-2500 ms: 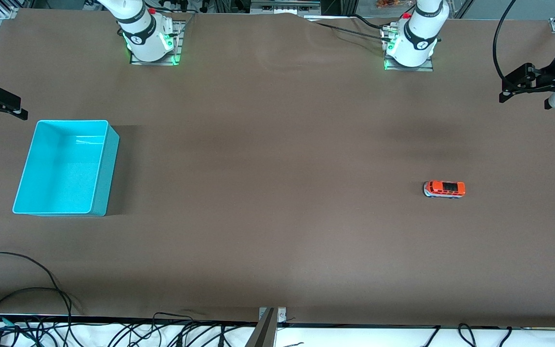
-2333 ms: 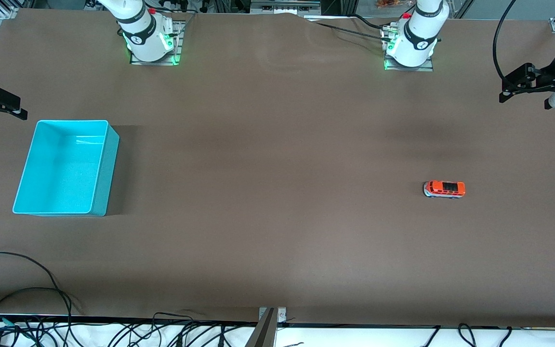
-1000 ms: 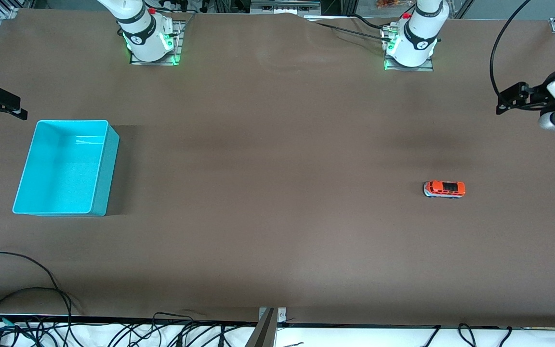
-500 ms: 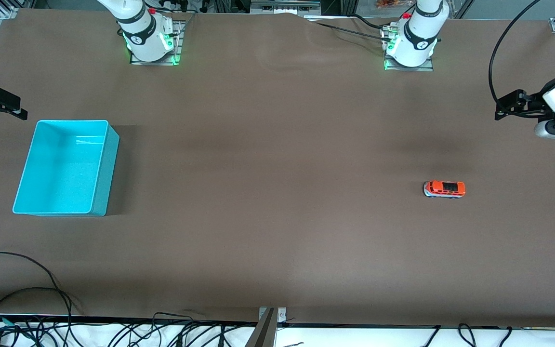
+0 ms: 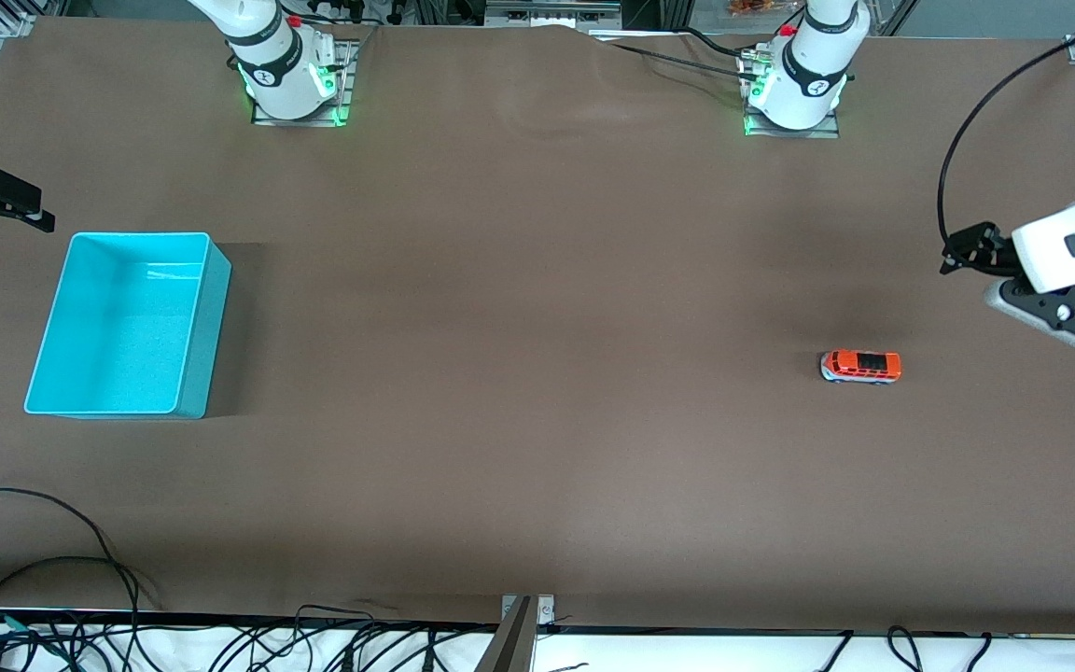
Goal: Wind up bus and store in blue box
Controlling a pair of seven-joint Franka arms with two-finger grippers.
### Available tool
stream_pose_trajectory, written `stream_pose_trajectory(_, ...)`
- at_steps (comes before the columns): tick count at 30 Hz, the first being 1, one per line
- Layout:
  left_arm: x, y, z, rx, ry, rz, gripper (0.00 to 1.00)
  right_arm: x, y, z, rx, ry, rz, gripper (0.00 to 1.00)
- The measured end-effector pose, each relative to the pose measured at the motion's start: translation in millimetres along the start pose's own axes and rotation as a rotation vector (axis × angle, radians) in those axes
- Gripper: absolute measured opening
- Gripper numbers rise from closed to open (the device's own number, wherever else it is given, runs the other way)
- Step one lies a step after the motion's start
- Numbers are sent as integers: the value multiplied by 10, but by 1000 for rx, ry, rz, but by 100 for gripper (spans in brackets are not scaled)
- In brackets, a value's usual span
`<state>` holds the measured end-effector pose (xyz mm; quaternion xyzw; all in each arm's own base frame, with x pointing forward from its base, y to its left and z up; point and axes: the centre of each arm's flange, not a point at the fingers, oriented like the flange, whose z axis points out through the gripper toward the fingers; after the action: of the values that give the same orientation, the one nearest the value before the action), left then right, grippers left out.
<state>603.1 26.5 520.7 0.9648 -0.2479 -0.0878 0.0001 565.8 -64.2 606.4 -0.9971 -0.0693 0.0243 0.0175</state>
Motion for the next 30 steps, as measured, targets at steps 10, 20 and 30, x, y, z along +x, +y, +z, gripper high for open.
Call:
stream_pose_trajectory(10,182,-123,612,-3,3,129,100,5,-21,1,0,0,-4,100)
stream_pose_trajectory(20,232,-69,1138,27,7,236,100,6,-23,1,0,0,-4,100)
stream_pose_trajectory(30,252,-63,1371,42,7,366,100,6,-23,1,0,0,-4,100)
